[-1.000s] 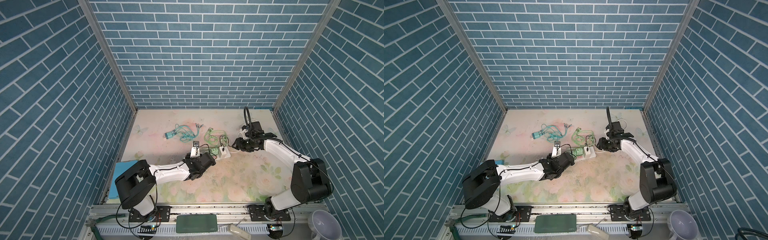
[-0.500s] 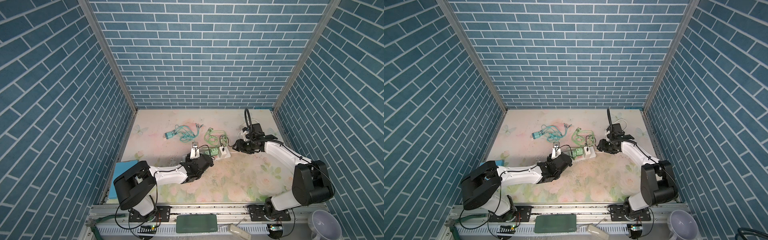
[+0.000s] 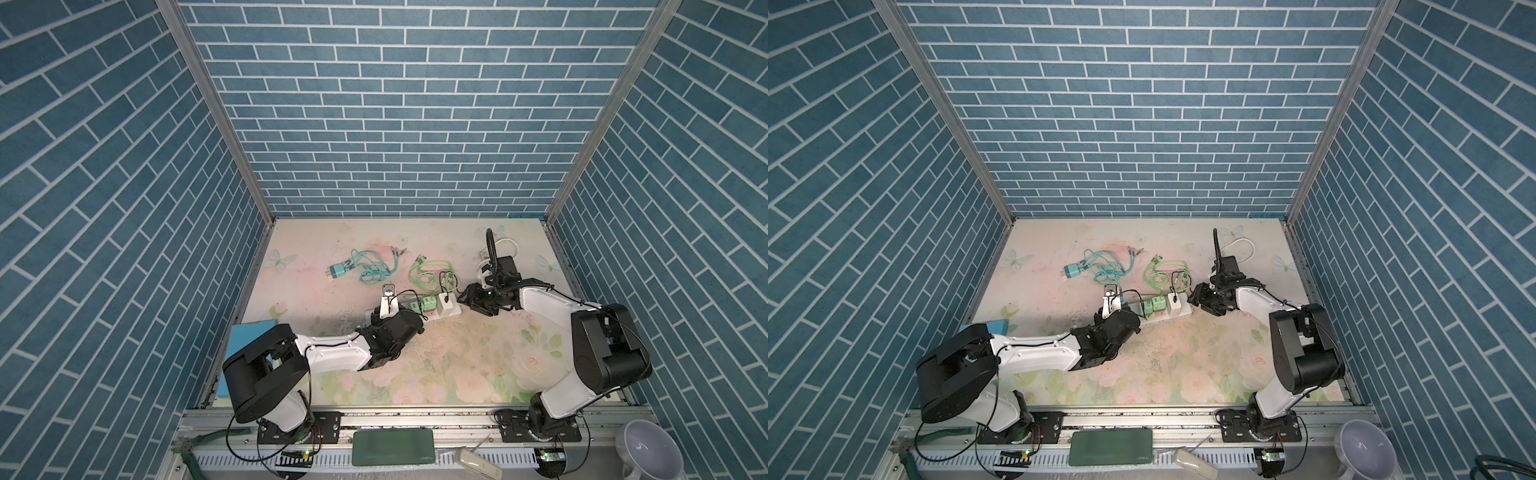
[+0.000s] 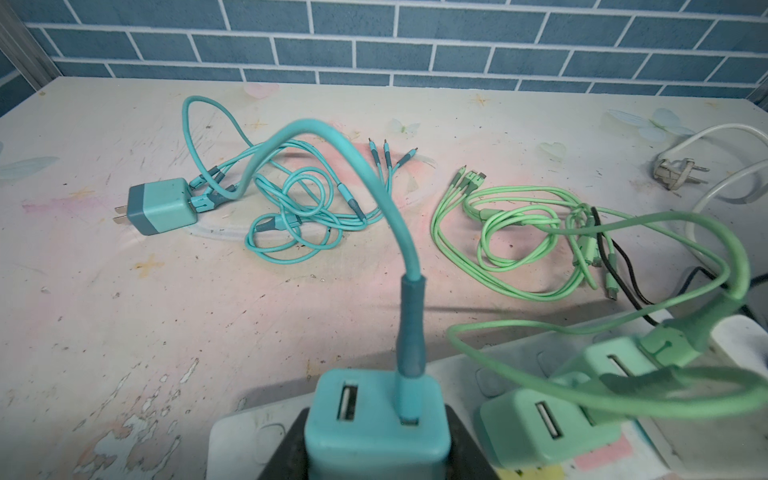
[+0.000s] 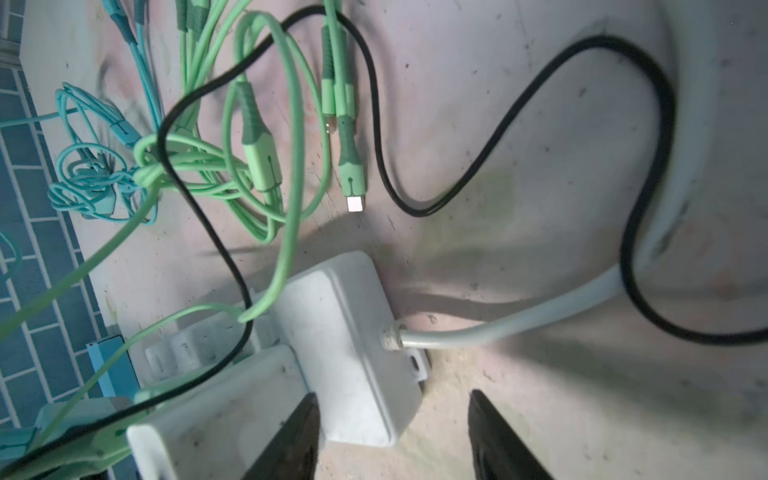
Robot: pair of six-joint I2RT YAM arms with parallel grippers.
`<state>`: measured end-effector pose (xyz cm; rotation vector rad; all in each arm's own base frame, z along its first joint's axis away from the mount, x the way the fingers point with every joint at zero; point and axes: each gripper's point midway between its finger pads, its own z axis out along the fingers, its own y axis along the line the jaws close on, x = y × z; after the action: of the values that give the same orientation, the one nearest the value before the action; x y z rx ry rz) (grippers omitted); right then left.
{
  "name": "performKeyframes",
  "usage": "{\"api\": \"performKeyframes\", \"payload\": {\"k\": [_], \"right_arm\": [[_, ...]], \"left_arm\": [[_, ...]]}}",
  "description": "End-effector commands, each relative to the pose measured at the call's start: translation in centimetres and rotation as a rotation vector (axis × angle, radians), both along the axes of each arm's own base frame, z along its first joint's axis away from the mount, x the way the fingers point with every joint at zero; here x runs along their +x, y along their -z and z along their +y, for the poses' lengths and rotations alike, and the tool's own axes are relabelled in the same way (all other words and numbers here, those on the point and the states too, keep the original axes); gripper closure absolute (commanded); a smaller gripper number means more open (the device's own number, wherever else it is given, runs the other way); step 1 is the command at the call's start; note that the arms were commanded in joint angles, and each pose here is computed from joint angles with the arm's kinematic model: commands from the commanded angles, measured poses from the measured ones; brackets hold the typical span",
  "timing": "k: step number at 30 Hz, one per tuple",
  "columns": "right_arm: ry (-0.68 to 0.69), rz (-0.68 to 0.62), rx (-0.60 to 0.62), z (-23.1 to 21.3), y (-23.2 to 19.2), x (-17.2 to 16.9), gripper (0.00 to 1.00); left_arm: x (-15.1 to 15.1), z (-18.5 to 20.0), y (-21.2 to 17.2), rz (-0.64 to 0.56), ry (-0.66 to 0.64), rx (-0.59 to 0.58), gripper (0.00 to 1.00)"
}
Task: Insert the plug
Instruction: 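Lift the teal charger with the left gripper and carry it toward the strip, then bring the teal charger to the right gripper while the right gripper reaches over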
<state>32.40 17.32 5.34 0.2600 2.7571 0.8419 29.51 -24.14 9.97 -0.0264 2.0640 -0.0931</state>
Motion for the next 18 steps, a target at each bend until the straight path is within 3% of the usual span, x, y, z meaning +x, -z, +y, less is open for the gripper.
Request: {"api": "performKeyframes", "payload": {"k": [1,11,18], "right_arm": [[0.038,0.041,0.065,0.8,0.8,-0.3,0.43],[0.059,0.054,0.131,2.7,1.3,-1.4,0.47],[-0.001,0.065,0.130,5.9,1.6,-2.3,0.50]], "left_arm": [[0.0,-0.8,-0.1,-0.009,0.019,-0.005,0.92],[0.4,-1.3,-0.9,-0.033,0.018,-0.039,0.92],[-0.1,-0.4,-0.9,-0.061,0.023,-0.045,0.92]]}}
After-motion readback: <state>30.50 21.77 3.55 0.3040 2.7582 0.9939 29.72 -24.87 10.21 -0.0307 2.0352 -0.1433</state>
